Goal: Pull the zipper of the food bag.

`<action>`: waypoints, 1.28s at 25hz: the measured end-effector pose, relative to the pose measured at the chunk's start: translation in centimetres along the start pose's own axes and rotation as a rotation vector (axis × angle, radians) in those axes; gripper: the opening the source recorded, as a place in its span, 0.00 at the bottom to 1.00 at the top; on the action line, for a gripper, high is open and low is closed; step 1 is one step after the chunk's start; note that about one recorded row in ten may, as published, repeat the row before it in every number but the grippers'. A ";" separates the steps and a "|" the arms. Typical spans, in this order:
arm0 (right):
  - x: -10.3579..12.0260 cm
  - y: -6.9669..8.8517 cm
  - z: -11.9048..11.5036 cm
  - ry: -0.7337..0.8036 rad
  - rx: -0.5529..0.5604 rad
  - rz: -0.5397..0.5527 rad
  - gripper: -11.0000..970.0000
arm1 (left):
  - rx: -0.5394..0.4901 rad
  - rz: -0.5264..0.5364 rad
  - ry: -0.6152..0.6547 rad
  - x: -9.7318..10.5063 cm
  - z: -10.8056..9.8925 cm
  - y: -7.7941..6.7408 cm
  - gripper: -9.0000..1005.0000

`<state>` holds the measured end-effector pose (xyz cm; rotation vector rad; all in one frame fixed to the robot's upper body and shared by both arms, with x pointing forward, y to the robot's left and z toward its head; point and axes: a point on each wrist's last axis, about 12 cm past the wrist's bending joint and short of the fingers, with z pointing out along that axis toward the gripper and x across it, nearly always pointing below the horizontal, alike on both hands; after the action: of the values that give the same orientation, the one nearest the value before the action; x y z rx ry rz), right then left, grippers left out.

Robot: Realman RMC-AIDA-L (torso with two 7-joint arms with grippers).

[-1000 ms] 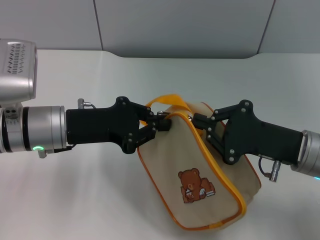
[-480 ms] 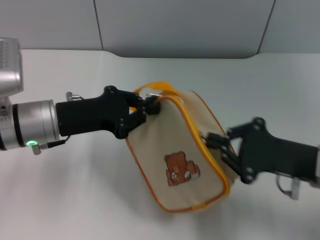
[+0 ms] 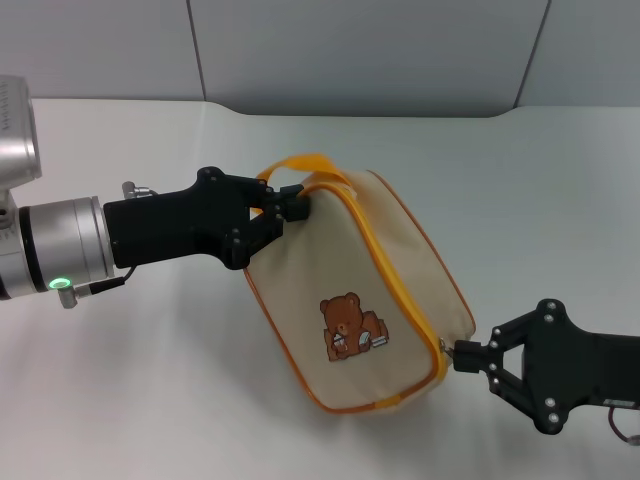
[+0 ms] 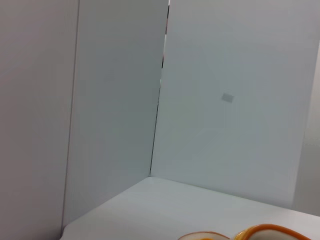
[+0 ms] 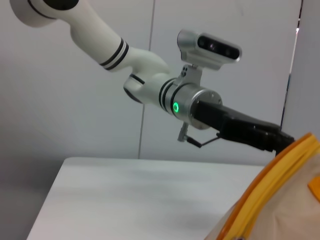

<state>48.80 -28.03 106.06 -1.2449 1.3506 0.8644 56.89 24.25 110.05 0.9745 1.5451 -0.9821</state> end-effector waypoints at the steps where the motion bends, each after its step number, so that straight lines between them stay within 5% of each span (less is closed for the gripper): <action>1: 0.0 0.0 -0.1 0.003 0.000 0.008 0.02 | -0.001 -0.002 0.000 0.0 0.0 0.0 0.07; 9: -0.5 -0.7 -1.3 -0.044 0.082 0.120 0.02 | -0.039 -0.043 -0.006 1.3 -1.2 -0.5 0.07; 15: -1.4 -1.2 -1.8 -0.192 0.196 0.156 0.25 | -0.100 -0.109 -0.067 3.2 -2.3 -1.9 0.07; 17: -1.9 -1.6 -1.5 -0.272 0.247 0.150 0.32 | -0.134 -0.144 -0.095 5.2 -2.8 -3.3 0.07; 22: -2.5 -2.5 -0.8 -0.303 0.250 0.132 0.46 | -0.163 -0.121 -0.086 6.9 -3.1 -4.4 0.07; 32: -3.2 -3.9 0.9 -0.322 0.217 0.182 0.69 | -0.192 -0.093 -0.074 7.2 -4.5 -4.5 0.08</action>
<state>52.45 -27.26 109.60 -0.7871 1.2683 0.9701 50.13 27.64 104.15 0.7298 1.6014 -0.9049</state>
